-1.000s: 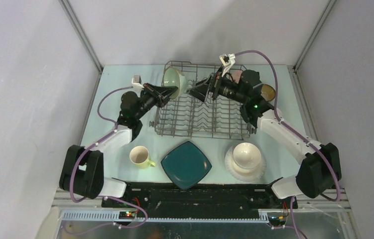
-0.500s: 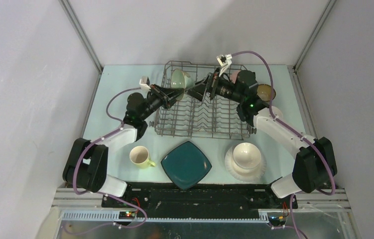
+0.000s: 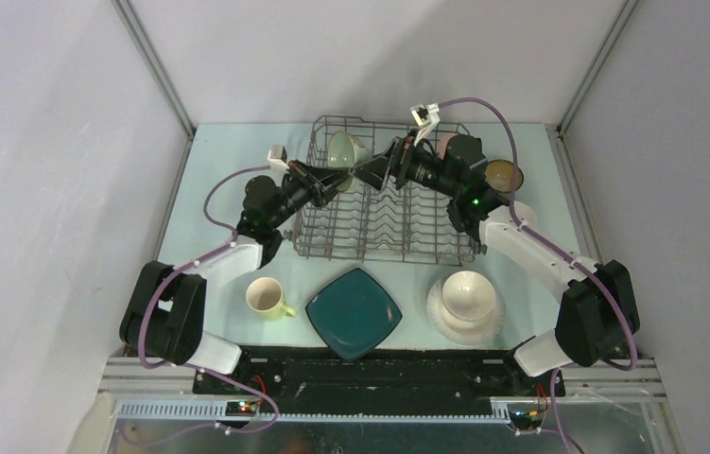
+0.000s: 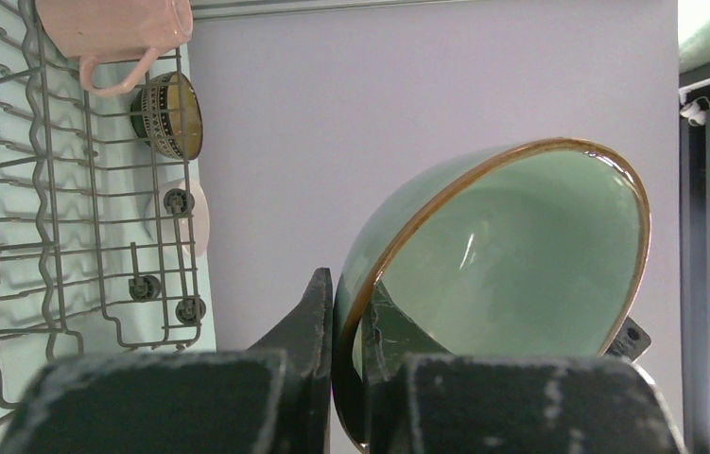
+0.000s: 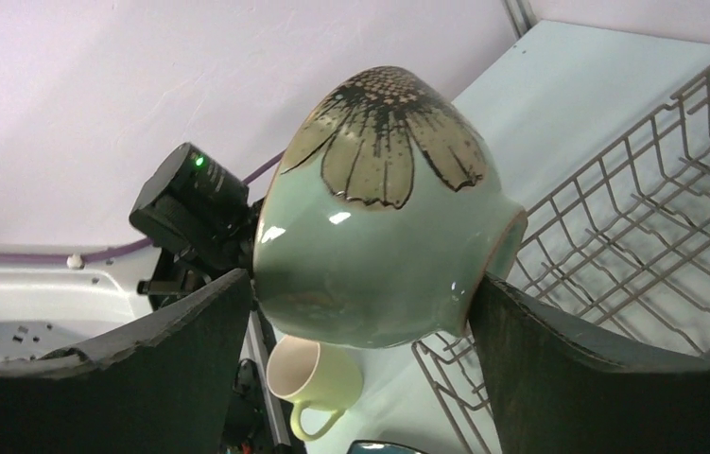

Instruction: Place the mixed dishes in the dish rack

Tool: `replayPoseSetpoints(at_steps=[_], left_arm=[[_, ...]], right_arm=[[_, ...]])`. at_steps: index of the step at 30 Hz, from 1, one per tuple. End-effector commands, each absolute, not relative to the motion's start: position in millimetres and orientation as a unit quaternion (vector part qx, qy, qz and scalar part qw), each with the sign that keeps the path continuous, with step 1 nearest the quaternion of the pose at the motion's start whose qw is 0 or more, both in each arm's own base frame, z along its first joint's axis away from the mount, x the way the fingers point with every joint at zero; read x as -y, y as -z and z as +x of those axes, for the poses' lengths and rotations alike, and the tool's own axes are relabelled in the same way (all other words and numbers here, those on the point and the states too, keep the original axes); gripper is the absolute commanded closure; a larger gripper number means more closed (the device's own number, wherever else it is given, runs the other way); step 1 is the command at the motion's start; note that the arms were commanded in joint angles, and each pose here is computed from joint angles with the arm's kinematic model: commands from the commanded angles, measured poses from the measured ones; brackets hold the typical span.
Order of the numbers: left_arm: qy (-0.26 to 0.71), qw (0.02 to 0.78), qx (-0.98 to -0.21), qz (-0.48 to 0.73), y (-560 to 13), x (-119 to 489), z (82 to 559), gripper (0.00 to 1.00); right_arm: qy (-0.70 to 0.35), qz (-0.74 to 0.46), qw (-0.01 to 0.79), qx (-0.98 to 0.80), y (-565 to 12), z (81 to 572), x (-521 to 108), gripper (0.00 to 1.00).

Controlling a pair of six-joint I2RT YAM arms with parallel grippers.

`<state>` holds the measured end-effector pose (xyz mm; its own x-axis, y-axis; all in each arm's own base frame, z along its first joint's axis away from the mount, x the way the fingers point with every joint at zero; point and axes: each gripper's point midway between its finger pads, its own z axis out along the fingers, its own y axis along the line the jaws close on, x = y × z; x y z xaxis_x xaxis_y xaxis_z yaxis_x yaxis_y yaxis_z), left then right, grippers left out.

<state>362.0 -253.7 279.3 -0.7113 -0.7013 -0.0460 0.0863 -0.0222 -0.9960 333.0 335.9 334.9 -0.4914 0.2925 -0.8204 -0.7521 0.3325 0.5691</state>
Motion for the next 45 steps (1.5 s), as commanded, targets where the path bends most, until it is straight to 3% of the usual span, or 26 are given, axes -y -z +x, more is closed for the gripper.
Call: replayPoseSetpoints(at_steps=[1,7,9,10,13,17,19,30,36,40,45], left_arm=[[0.696,0.35,-0.599,-0.187,-335,256,353,1.0],[0.659,0.39,-0.618,-0.18,-332,250,350,1.0],[0.648,0.398,-0.625,-0.176,-334,249,348,0.99],[0.643,0.397,-0.63,-0.177,-333,248,347,0.97],[0.635,0.406,-0.634,-0.171,-335,246,345,0.83],[0.614,0.425,-0.644,-0.167,-334,241,345,0.54],[0.594,0.436,-0.655,-0.167,-331,237,346,0.47],[0.514,0.461,-0.702,-0.174,-306,217,350,0.22],[0.401,0.498,-0.759,-0.121,-293,194,344,0.17],[0.353,0.511,-0.776,-0.109,-282,178,335,0.15],[0.341,0.516,-0.777,-0.116,-271,170,328,0.15]], right_arm=[[-0.546,-0.154,0.488,-0.664,-341,339,-336,0.22],[-0.539,-0.151,0.487,-0.671,-337,340,-335,0.45],[-0.537,-0.151,0.489,-0.671,-338,340,-333,0.57],[-0.537,-0.15,0.488,-0.672,-338,340,-332,0.68],[-0.537,-0.147,0.491,-0.67,-341,341,-328,0.86],[-0.53,-0.136,0.496,-0.675,-343,345,-319,0.88],[-0.521,-0.126,0.499,-0.681,-342,350,-312,0.88],[-0.398,-0.078,0.529,-0.746,-309,385,-248,0.94],[-0.15,-0.055,0.55,-0.82,-266,415,-183,0.99],[-0.04,-0.089,0.523,-0.847,-251,425,-163,0.91],[0.058,-0.132,0.458,-0.877,-223,437,-160,0.91]])
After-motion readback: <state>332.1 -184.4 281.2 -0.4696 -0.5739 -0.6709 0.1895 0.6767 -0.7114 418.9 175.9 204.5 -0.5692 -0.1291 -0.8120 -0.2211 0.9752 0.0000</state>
